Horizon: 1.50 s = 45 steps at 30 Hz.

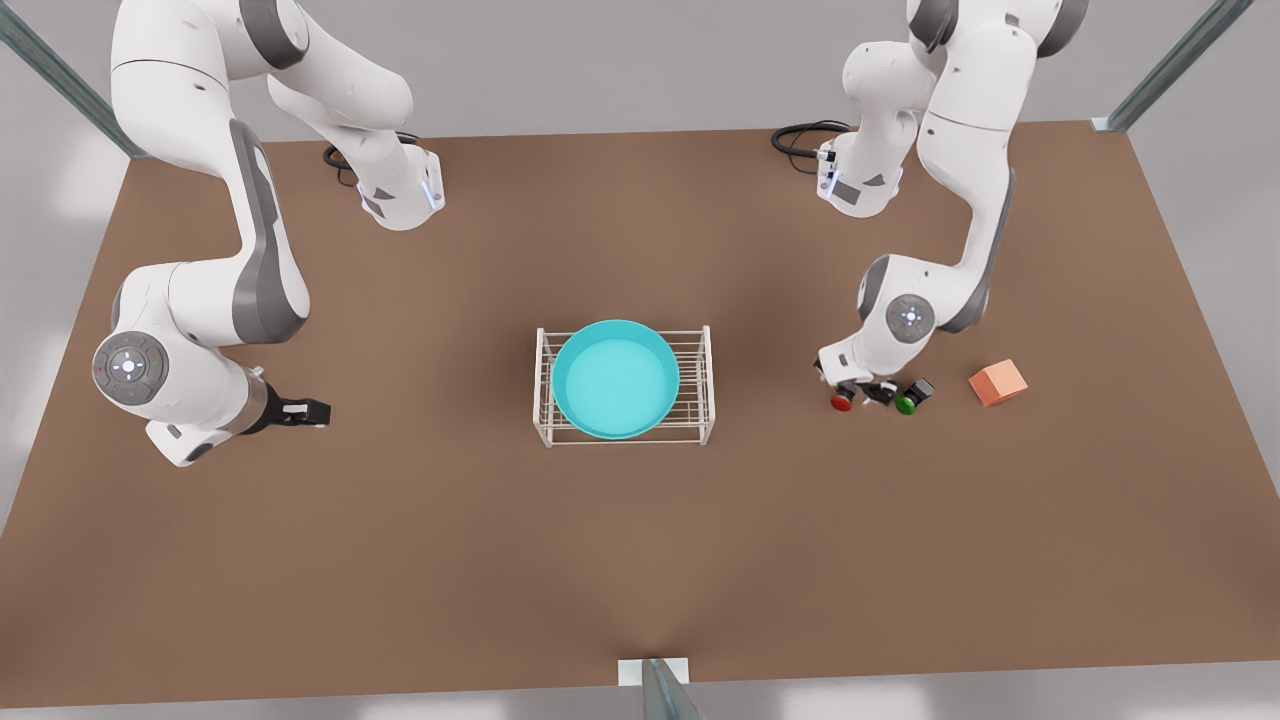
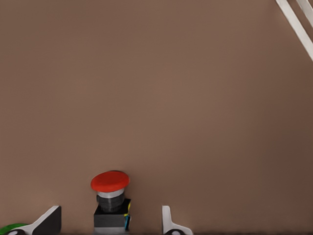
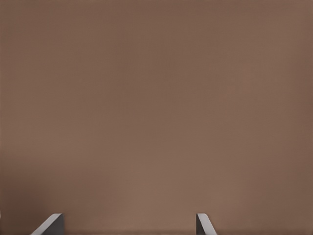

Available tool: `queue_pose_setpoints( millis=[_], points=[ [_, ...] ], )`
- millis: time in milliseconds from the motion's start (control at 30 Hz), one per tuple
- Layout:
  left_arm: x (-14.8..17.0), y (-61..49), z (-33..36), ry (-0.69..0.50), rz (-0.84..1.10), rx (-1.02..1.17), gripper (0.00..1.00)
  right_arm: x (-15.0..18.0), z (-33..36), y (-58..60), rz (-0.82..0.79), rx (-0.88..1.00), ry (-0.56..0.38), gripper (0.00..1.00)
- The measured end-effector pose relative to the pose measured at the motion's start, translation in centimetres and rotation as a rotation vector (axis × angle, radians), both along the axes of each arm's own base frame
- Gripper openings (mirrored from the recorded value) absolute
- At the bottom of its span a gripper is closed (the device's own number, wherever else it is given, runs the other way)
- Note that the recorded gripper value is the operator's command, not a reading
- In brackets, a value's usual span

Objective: Place the plate on the shelf with right arm and place the red button switch in the plate with left arm

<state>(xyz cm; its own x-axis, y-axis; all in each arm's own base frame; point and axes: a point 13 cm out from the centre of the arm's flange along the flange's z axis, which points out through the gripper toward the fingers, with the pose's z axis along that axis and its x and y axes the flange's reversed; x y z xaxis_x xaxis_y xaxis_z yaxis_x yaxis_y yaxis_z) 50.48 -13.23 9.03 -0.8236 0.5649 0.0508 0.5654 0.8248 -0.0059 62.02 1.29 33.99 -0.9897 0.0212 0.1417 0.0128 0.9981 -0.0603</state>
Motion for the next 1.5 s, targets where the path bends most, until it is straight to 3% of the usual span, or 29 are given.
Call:
queue_pose_setpoints(
  millis=[267,700,733,800,833,1000,1167,1267,1333,1500],
  points=[
    [-3.1,1.1,-3.1,0.02,0.003,0.005,1.0,0.0,-0.1,0.0,-0.007,-0.001,0.001,1.0],
    [-1.4,2.7,-4.6,-0.055,-0.022,0.017,0.96,0.0,-0.1,0.0,-0.013,-0.002,0.001,1.0],
    [-1.3,2.6,-4.6,-0.059,-0.023,0.016,0.85,0.0,-0.1,0.0,-0.014,-0.002,0.001,1.0],
    [-1.1,2.6,-4.7,-0.066,-0.022,0.015,0.53,0.0,-0.1,0.0,-0.014,-0.002,0.001,1.0],
    [-1.0,2.6,-4.6,-0.07,-0.021,0.014,0.47,0.0,-0.1,0.0,-0.014,-0.002,0.001,1.0],
    [-0.4,2.4,-4.6,-0.084,-0.018,0.012,0.42,0.0,-0.1,0.0,-0.016,-0.002,0.001,1.0],
    [6.0,1.3,2.1,-0.168,-0.008,0.007,0.42,0.0,-0.1,0.0,-0.016,-0.002,0.001,1.0],
    [11.5,-3.1,9.6,-0.22,-0.021,-0.011,0.42,0.0,-0.1,-0.1,-0.018,-0.002,0.001,1.0],
    [11.4,-9.5,13.1,-0.201,-0.058,-0.04,0.42,0.0,0.0,-0.2,-0.02,-0.002,0.0,1.0],
    [5.3,-23.8,19.5,-0.082,-0.02,-0.165,0.42,0.0,0.0,-0.2,-0.023,-0.001,-0.001,1.0]
  ],
)
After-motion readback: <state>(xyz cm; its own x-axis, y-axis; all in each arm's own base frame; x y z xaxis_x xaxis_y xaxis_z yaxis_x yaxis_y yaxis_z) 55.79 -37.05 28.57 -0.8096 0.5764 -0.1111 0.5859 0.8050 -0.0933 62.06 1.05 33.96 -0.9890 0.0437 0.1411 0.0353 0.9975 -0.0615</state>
